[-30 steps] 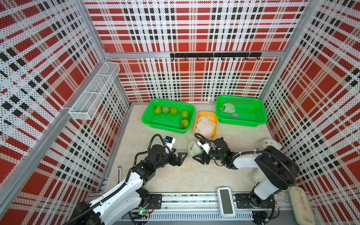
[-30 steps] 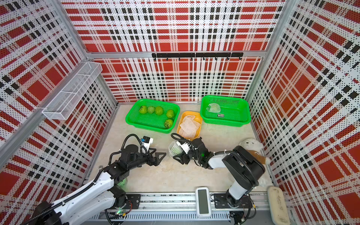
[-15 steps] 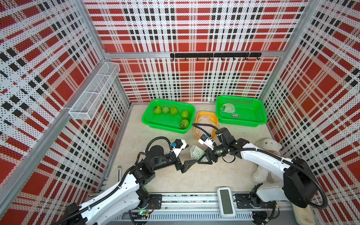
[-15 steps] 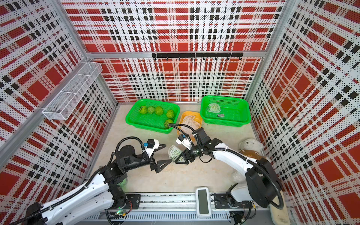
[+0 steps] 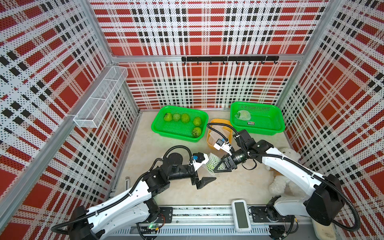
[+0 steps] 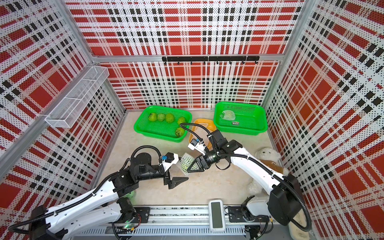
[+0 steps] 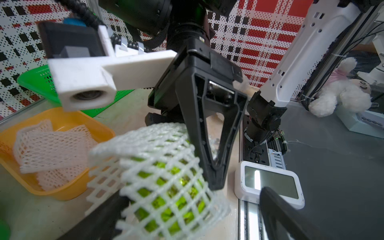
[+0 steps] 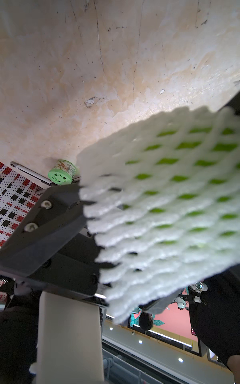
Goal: Sleeve custard apples in foam nets
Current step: Pick up the custard apple from the center of the board, then adjust the foam net on the custard apple, then place the custard apple in the basket.
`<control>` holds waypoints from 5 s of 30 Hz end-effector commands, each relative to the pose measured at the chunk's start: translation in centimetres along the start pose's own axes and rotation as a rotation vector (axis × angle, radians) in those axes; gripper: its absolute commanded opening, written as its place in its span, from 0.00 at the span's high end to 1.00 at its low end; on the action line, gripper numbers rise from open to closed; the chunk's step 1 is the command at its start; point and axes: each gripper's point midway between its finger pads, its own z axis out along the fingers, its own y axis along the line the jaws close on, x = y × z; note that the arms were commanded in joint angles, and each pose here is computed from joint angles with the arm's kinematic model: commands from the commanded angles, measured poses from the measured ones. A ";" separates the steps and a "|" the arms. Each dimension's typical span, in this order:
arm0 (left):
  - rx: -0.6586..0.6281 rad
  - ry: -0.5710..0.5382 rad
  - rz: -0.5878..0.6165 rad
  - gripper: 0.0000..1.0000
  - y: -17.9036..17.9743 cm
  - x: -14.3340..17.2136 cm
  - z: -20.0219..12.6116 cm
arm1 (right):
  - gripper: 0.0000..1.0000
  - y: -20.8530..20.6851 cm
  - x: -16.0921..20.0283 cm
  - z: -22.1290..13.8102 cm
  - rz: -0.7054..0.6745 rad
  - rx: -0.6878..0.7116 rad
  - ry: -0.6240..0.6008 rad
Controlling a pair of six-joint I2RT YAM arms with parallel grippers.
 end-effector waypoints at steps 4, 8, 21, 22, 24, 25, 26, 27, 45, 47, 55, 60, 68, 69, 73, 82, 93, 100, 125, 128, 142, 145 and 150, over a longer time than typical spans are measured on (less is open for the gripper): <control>-0.060 0.023 0.029 0.01 0.4 0.6 0.4 | 0.46 1.5 -2.1 -0.3 0.012 -0.069 -0.045; -0.135 0.005 0.047 0.09 1.3 0.2 0.7 | 0.45 1.7 -2.4 -0.4 0.024 -0.070 -0.056; -0.351 -0.041 0.165 0.47 2.3 -0.7 0.8 | 0.40 1.9 -3.0 -0.5 0.086 -0.088 -0.102; -0.375 -0.054 0.164 0.49 2.6 -0.9 0.5 | 0.38 1.8 -2.9 -0.4 0.092 -0.087 -0.101; -0.425 -0.088 0.165 0.49 3.2 -1.4 -0.4 | 0.29 1.7 -2.5 -0.5 0.094 -0.085 -0.103; -0.434 -0.103 0.167 0.49 3.4 -1.7 -0.7 | 0.24 1.8 -2.4 -0.5 0.094 -0.087 -0.110; -0.451 -0.112 0.164 0.49 3.7 -1.9 -1.1 | 0.18 1.9 -2.3 -0.6 0.089 -0.091 -0.121; -0.451 -0.120 0.162 0.49 3.8 -2.0 -1.4 | 0.13 2.1 -2.4 -0.7 0.077 -0.097 -0.136; 0.043 -0.130 0.020 0.47 -0.7 -4.5 -2.9 | 0.00 5.3 -2.8 -6.2 -0.787 0.284 -0.388; 0.077 -0.124 0.018 0.48 -1.1 -4.6 -2.7 | 0.00 6.1 -3.3 -6.4 -0.856 0.275 -0.433; 0.165 -0.067 0.003 0.50 -2.3 -4.6 -2.2 | 0.00 8.9 -2.5 -5.5 -1.060 0.157 -0.433; 0.130 -0.066 0.008 0.50 -1.6 -4.5 -2.3 | 0.00 10.5 -1.7 -4.4 -1.104 0.103 -0.365; 0.092 -0.111 0.014 0.50 -0.8 -5.2 -3.1 | 0.00 9.7 -2.6 -2.7 -1.133 0.183 -0.336; 0.091 -0.114 0.014 0.50 -0.8 -5.2 -3.2 | 0.00 9.5 -2.9 -2.5 -1.135 0.204 -0.343; 0.086 -0.117 0.013 0.50 -0.8 -5.1 -3.3 | 0.04 8.6 -4.3 -2.7 -1.149 0.313 -0.396; -0.135 -0.136 -0.024 0.50 3.1 -5.1 -4.0 | 0.17 9.6 -4.5 -3.2 -1.198 0.378 -0.510; -0.196 -0.179 -0.045 0.48 4.2 -5.6 -5.2 | 0.10 9.1 -4.2 -2.1 -1.178 0.410 -0.520; -0.010 -0.158 -0.020 0.47 1.2 -5.5 -4.1 | 0.00 9.4 -4.3 -4.5 -1.253 0.551 -0.476; 0.092 -0.149 0.030 0.48 -1.1 -5.8 -3.8 | 0.26 9.8 -3.9 -2.0 -1.207 0.332 -0.246; 0.090 -0.144 0.030 0.47 -1.1 -5.8 -3.7 | 0.37 9.8 -3.9 -1.8 -1.194 0.318 -0.244; 0.033 -0.191 0.031 0.01 -0.8 -6.5 -4.8 | 0.55 7.2 -5.8 -3.2 -1.052 0.384 -0.335; -0.046 -0.198 0.018 0.01 0.3 -6.3 -5.2 | 0.57 5.0 -7.1 -4.1 -0.988 0.492 -0.361; -0.271 -0.205 -0.034 0.01 4.0 -5.7 -6.6 | 0.58 -1.1 -10.3 -8.1 -0.811 0.812 -0.387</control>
